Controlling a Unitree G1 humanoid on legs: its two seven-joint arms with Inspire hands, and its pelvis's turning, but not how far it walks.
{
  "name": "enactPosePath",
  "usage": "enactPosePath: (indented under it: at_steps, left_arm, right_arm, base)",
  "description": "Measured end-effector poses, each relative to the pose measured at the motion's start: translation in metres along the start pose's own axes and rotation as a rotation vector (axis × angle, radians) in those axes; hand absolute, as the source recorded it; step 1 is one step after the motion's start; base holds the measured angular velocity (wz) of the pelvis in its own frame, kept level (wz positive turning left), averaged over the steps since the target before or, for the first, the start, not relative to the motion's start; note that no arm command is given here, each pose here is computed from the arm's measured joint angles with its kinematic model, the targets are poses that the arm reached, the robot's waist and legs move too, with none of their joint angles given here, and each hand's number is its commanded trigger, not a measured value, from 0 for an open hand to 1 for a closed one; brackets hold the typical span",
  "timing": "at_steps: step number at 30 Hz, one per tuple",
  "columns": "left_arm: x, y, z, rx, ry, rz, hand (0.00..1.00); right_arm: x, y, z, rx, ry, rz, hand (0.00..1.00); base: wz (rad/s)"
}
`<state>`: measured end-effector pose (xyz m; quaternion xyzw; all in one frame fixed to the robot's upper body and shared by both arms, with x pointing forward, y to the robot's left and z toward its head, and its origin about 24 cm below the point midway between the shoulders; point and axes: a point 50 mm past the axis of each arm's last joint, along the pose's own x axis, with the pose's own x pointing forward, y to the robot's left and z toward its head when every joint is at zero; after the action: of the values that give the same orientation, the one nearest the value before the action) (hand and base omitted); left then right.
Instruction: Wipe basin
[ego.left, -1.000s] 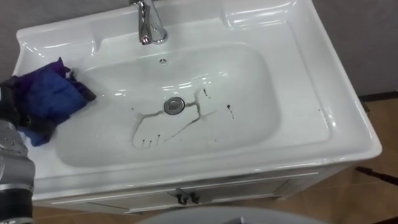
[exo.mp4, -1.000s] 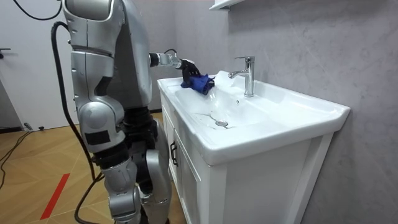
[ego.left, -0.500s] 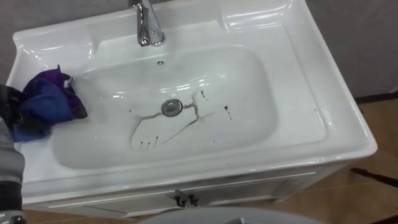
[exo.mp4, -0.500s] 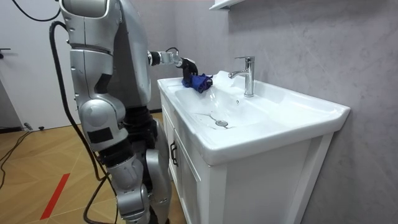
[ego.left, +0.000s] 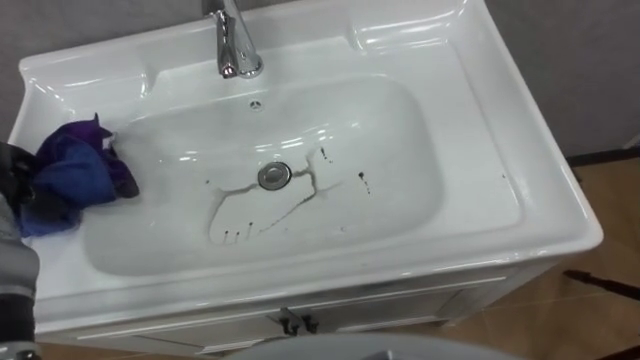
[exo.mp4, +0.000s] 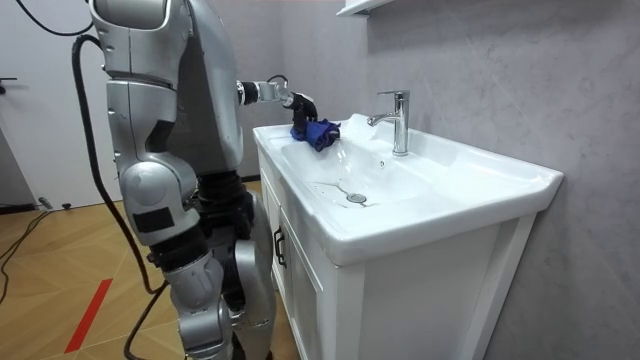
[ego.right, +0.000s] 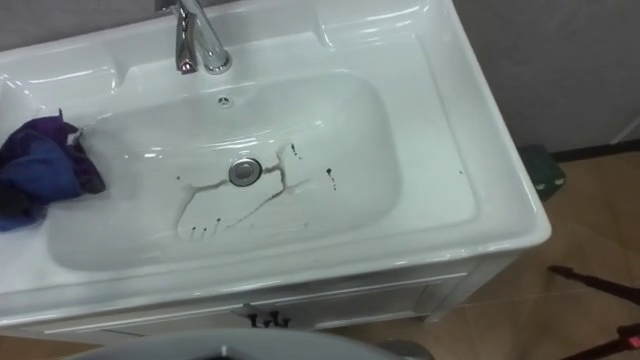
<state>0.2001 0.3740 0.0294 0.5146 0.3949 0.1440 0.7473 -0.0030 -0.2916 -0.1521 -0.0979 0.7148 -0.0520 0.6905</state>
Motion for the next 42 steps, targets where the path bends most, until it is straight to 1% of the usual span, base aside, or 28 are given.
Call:
enactPosePath:
  at_steps: [4,8,11,16,23,25,28,33,35,39,42]
  left_arm:
    - [0.000,-0.003,0.005,0.004,-0.026,0.034,1.00]
    - [-0.004,-0.005,0.012,-0.023,-0.054,0.088,1.00]
    - [-0.010,0.001,0.024,-0.050,-0.103,0.153,1.00]
    - [-0.018,-0.003,0.045,-0.069,-0.188,0.211,1.00]
    - [-0.024,-0.004,0.058,-0.080,-0.254,0.304,1.00]
    - [-0.028,-0.003,0.062,-0.084,-0.282,0.326,1.00]
    - [-0.035,-0.001,0.062,-0.086,-0.301,0.347,1.00]
    - [-0.037,-0.001,0.064,-0.071,-0.317,0.357,1.00]
    - [-0.038,-0.005,0.068,-0.063,-0.335,0.352,1.00]
    - [-0.041,-0.016,0.072,-0.034,-0.365,0.313,1.00]
    - [-0.044,-0.026,0.073,0.021,-0.376,0.290,1.00]
  right_arm:
    - [0.001,0.003,0.003,-0.038,-0.018,-0.001,0.00]
    - [0.001,0.006,0.004,-0.046,-0.016,-0.012,0.00]
    - [0.002,0.007,0.005,-0.061,-0.017,-0.008,0.00]
    - [0.002,0.008,0.007,-0.046,-0.038,-0.004,0.00]
    - [0.002,0.012,0.003,-0.053,-0.040,-0.016,0.00]
    - [0.002,0.013,0.000,-0.072,-0.031,-0.016,0.00]
    - [0.003,0.015,0.000,-0.086,-0.030,-0.011,0.00]
    - [0.003,0.016,0.005,-0.100,-0.050,-0.010,0.00]
    - [0.003,0.017,0.006,-0.099,-0.055,-0.011,0.00]
    - [0.003,0.017,0.008,-0.098,-0.059,-0.009,0.00]
    - [0.003,0.017,0.006,-0.106,-0.053,-0.009,0.00]
  base:
    - [0.10]
    - [0.13]
    - [0.13]
    - [-0.03]
    - [-0.05]
    - [0.00]
    - [-0.11]
    - [-0.06]
    - [-0.02]
    - [-0.03]
    - [0.00]
